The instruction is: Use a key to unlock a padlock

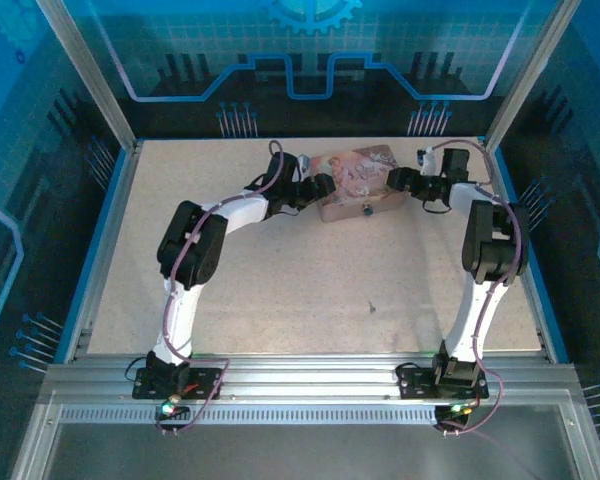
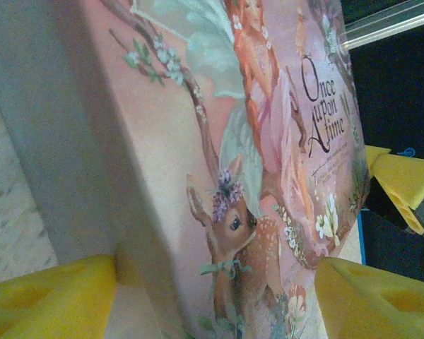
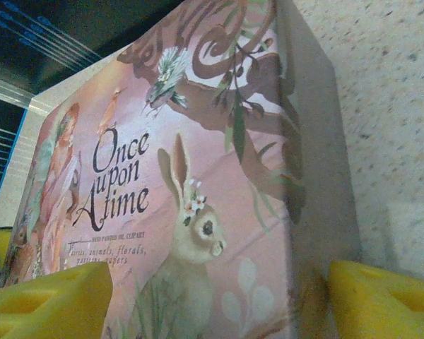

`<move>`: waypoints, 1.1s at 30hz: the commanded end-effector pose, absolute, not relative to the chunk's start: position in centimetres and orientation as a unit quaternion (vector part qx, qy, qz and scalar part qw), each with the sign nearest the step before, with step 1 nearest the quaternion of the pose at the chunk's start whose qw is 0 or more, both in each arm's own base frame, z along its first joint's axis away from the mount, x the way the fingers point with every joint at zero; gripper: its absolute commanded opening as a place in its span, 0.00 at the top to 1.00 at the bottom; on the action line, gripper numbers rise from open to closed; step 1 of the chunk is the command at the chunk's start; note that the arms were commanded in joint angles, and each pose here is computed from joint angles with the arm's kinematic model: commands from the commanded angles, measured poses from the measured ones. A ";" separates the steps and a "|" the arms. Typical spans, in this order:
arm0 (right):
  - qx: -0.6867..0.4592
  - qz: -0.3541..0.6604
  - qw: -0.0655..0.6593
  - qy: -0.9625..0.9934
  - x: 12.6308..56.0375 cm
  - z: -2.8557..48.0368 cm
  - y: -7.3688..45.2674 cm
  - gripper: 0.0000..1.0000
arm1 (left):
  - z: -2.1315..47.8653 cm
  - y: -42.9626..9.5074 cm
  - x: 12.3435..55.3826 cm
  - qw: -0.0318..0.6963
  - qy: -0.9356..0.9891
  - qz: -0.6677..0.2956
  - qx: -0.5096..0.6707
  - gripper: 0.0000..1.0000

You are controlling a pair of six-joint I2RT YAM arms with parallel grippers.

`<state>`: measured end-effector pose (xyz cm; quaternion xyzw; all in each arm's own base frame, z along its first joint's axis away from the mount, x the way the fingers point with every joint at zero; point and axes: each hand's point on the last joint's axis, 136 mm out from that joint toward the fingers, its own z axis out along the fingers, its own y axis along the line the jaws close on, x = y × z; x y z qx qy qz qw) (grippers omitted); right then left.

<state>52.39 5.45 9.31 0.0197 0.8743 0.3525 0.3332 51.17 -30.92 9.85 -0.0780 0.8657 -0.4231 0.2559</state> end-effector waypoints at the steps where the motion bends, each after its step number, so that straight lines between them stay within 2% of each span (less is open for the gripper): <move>1: -0.031 0.410 0.312 0.856 49.2 11.4 11.3 0.20 | 13.3 -32.1 48.5 0.261 0.853 -0.451 -0.030 0.25; 11: -0.045 0.407 0.297 0.862 42.6 10.5 15.7 0.19 | 12.9 -29.1 43.4 0.256 0.864 -0.432 -0.039 0.24; 21: -0.044 0.391 0.285 0.874 37.1 9.0 17.9 0.19 | 11.3 -25.9 39.9 0.255 0.881 -0.394 -0.060 0.22; 27: -0.038 0.375 0.277 0.884 35.0 7.6 18.5 0.17 | 10.9 -24.6 39.4 0.263 0.886 -0.376 -0.073 0.20; 33: -0.032 0.357 0.279 0.891 35.3 7.4 18.0 0.14 | 10.9 -23.9 39.6 0.266 0.889 -0.366 -0.078 0.17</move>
